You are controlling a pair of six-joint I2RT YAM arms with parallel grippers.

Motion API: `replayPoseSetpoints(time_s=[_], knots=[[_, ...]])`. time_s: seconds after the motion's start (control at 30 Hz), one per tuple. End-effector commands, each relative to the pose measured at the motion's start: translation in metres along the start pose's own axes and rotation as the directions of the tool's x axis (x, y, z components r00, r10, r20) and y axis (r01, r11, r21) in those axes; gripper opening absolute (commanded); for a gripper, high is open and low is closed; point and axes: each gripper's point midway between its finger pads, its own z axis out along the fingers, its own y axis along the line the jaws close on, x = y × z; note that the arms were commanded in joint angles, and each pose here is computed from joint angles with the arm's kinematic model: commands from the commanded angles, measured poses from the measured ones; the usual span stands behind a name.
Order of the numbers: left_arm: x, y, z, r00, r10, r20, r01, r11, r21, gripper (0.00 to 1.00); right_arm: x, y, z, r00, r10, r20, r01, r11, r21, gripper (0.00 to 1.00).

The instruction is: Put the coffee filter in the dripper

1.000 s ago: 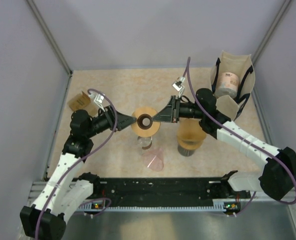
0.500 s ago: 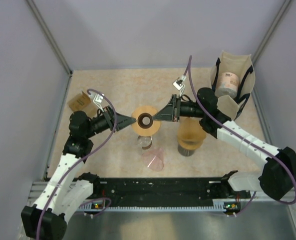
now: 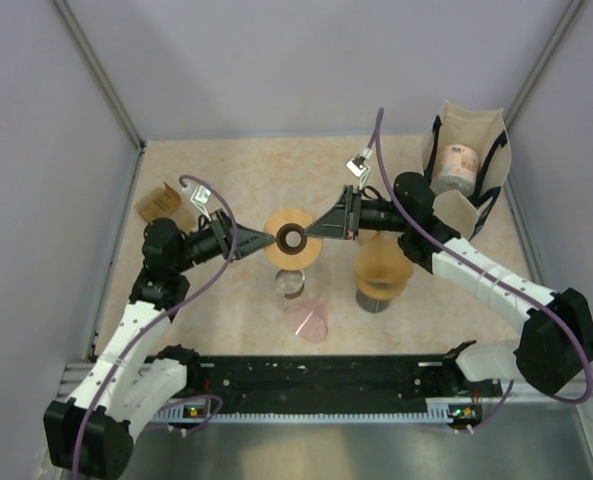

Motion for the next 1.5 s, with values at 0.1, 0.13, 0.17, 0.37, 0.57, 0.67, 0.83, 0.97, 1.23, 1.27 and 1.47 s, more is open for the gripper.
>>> replayPoseSetpoints(time_s=[0.1, 0.13, 0.17, 0.37, 0.57, 0.67, 0.83, 0.97, 1.23, 1.27, 1.47], knots=[[0.004, -0.010, -0.002, 0.999, 0.043, 0.013, -0.043, 0.999, 0.008, 0.00, -0.024, 0.001, -0.001, 0.989, -0.126, 0.073, 0.118, 0.987, 0.106, 0.49], [0.005, -0.007, -0.004, 0.999, 0.036, 0.022, -0.036, 0.999, -0.008, 0.00, -0.027, -0.004, -0.005, 0.986, -0.140, 0.087, 0.127, 0.981, 0.145, 0.58], [0.005, -0.004, -0.005, 0.999, 0.030, 0.038, -0.029, 0.999, -0.024, 0.00, -0.031, -0.007, -0.009, 0.980, -0.165, 0.108, 0.144, 0.973, 0.183, 0.66], [0.005, -0.002, -0.014, 0.995, -0.001, 0.099, 0.006, 0.999, -0.046, 0.00, -0.054, -0.009, -0.033, 0.935, -0.282, 0.214, 0.202, 0.921, 0.333, 0.86], [0.013, 0.027, -0.017, 0.982, -0.126, 0.139, 0.146, 0.978, -0.148, 0.00, -0.069, -0.019, -0.057, 0.898, -0.352, 0.264, 0.192, 0.853, 0.485, 0.96], [0.018, 0.040, -0.017, 0.970, -0.177, 0.167, 0.204, 0.965, -0.164, 0.00, -0.073, -0.019, -0.071, 0.870, -0.391, 0.300, 0.186, 0.824, 0.535, 0.98], [0.023, 0.047, -0.018, 0.962, -0.208, 0.176, 0.237, 0.958, -0.164, 0.00, -0.074, -0.010, -0.086, 0.842, -0.429, 0.326, 0.195, 0.808, 0.557, 0.99], [0.031, 0.058, -0.020, 0.953, -0.241, 0.183, 0.275, 0.942, -0.191, 0.00, -0.076, -0.009, -0.092, 0.833, -0.443, 0.333, 0.190, 0.793, 0.578, 0.99], [0.039, 0.077, -0.026, 0.934, -0.278, 0.224, 0.329, 0.913, -0.241, 0.00, -0.076, -0.010, -0.092, 0.834, -0.441, 0.333, 0.189, 0.794, 0.578, 0.99], [0.040, 0.078, -0.025, 0.931, -0.288, 0.225, 0.339, 0.911, -0.235, 0.00, -0.077, -0.010, -0.092, 0.833, -0.440, 0.335, 0.187, 0.794, 0.579, 0.99], [0.049, 0.089, -0.022, 0.911, -0.354, 0.212, 0.400, 0.885, -0.239, 0.00, -0.075, -0.009, -0.088, 0.842, -0.425, 0.332, 0.183, 0.805, 0.564, 0.99]])
